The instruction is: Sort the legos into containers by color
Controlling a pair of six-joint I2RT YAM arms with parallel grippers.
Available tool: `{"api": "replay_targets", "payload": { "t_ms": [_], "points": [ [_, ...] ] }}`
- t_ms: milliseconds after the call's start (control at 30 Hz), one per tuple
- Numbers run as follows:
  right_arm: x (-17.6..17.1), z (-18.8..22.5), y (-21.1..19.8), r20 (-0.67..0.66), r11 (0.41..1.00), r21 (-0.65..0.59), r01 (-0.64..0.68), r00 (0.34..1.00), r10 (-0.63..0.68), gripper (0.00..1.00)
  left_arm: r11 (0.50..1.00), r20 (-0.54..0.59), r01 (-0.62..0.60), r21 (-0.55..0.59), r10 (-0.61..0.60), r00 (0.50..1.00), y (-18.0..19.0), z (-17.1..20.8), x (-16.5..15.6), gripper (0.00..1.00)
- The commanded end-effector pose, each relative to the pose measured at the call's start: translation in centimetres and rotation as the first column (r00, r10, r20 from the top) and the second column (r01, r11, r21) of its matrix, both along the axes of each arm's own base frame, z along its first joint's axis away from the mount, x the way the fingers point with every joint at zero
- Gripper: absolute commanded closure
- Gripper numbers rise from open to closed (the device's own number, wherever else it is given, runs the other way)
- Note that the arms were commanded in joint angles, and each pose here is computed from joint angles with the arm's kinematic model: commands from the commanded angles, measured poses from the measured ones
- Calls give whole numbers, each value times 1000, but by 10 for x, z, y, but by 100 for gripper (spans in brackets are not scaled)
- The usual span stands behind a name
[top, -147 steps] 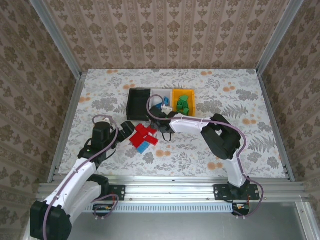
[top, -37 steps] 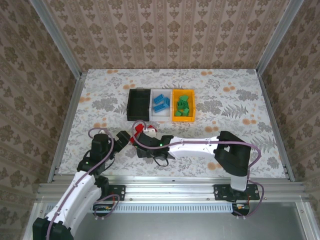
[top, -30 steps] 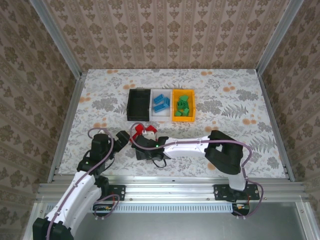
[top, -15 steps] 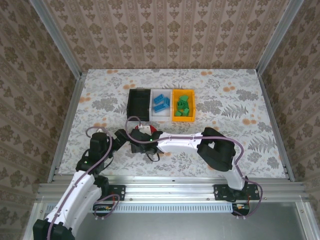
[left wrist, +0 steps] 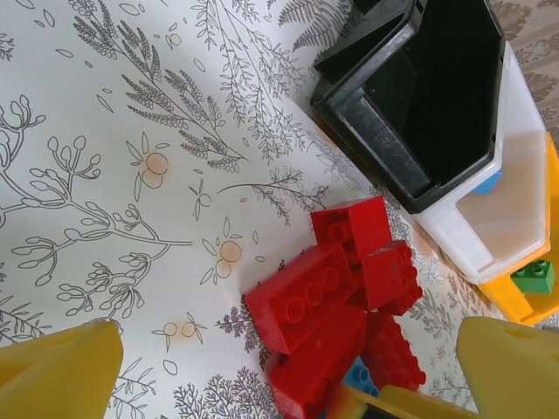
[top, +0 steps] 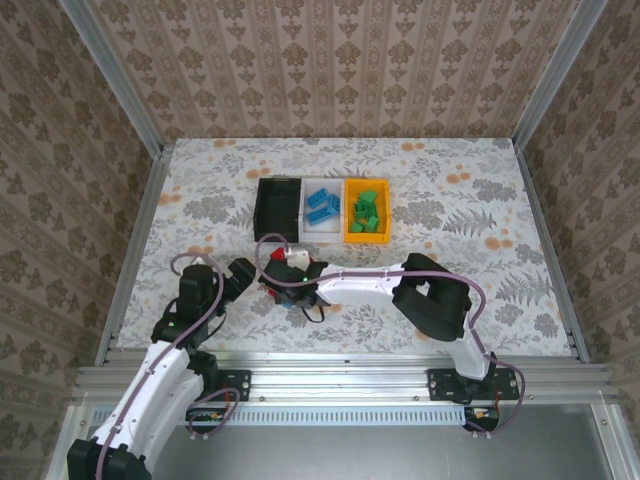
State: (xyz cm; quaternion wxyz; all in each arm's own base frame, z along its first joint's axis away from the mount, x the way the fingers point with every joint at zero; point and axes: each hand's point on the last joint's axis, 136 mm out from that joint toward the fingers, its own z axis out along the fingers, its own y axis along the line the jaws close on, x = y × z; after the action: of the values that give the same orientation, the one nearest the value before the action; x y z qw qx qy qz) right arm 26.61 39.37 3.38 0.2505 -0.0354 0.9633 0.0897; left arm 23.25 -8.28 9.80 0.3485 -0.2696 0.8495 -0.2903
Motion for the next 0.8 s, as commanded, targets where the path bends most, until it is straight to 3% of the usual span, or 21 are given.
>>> {"api": "replay_targets", "payload": {
  "t_ms": [0, 267, 600, 767],
  "points": [
    [-15, -13, -28, -39, 996, -93, 10, 999, -14, 36, 1000, 21, 11, -5, -11, 1000, -1, 8, 1, 0],
    [-19, -5, -35, -28, 992, -123, -23, 999, 20, 40, 1000, 25, 15, -10, -15, 1000, -2, 9, 2, 0],
    [-22, -1, -20, -2, 989, -109, -96, 995, 97, 56, 1000, 30, 18, -11, -17, 999, -2, 10, 2, 0],
    [-23, 3, -19, -2, 980, -140, -138, 990, 139, 49, 1000, 33, 16, -11, -16, 999, -2, 10, 3, 0]
  ]
}}
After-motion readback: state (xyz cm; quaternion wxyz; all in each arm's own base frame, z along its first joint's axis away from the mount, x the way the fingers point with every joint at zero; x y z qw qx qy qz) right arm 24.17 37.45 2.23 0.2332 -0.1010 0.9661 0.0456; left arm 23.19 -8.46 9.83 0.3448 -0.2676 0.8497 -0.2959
